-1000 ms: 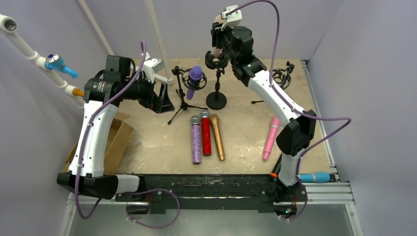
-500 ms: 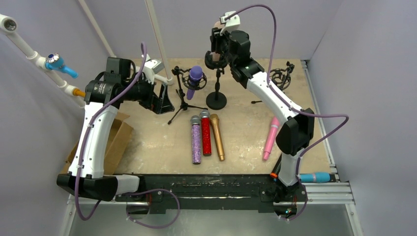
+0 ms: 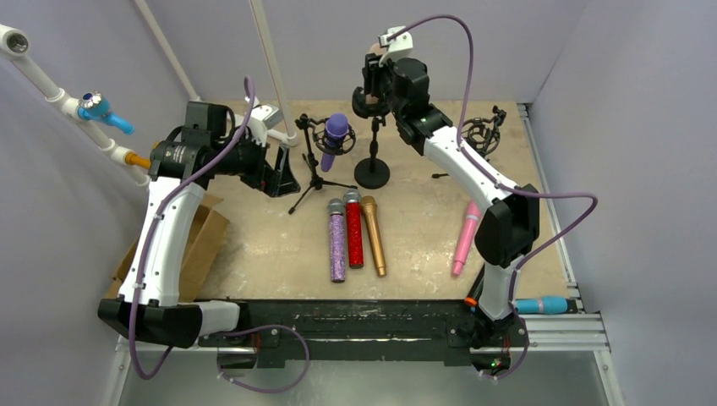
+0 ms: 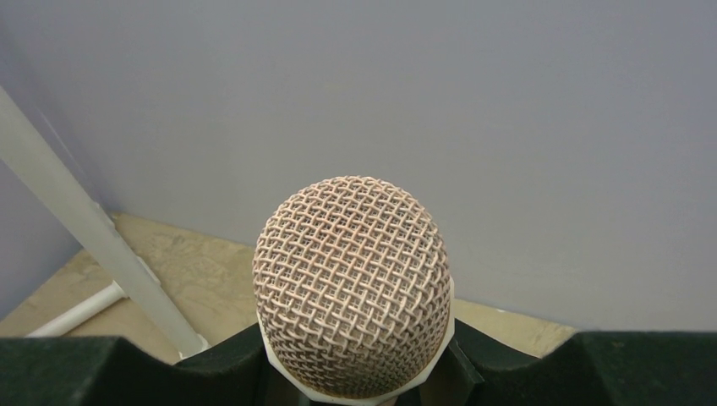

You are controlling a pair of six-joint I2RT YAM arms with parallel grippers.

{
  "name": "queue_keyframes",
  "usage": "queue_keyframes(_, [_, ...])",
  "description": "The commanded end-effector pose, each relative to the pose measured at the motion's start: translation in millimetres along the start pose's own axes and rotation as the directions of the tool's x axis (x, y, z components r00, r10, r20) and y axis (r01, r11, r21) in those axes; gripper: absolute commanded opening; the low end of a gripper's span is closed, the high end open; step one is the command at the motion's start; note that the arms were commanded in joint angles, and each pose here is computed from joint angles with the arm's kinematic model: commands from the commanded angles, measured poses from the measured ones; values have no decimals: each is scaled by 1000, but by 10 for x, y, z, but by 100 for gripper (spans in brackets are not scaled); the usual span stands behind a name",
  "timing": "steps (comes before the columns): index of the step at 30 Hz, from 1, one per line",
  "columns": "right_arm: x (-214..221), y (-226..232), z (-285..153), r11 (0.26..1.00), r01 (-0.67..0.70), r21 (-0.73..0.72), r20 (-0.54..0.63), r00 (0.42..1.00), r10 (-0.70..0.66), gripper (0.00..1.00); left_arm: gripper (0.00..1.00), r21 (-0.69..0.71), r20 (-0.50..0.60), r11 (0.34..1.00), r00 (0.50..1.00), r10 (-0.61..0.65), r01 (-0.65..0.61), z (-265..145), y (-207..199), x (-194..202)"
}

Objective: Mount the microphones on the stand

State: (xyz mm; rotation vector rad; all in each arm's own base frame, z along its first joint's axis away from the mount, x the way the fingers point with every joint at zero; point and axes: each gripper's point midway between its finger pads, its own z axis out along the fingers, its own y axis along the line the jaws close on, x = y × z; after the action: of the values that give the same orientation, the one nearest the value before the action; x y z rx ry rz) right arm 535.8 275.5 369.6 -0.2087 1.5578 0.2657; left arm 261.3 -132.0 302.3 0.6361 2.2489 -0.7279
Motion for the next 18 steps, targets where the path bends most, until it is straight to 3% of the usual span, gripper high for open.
queue_keyframes(1, [146,17,-48,1000,6,-18,-56,998,-7,51,100,-8,48,999,998,33,-33,-44,-9,-66])
queue_keyframes(6, [22,13,-164,1000,6,-26,-89,996,-9,72,100,-12,54,999,998,37,-36,-53,-12,-63])
queue_keyframes(18, [-457,-186,-803,999,-36,23,-91,995,38,89,100,-17,73,999,996,44,-43,-93,-36,-45])
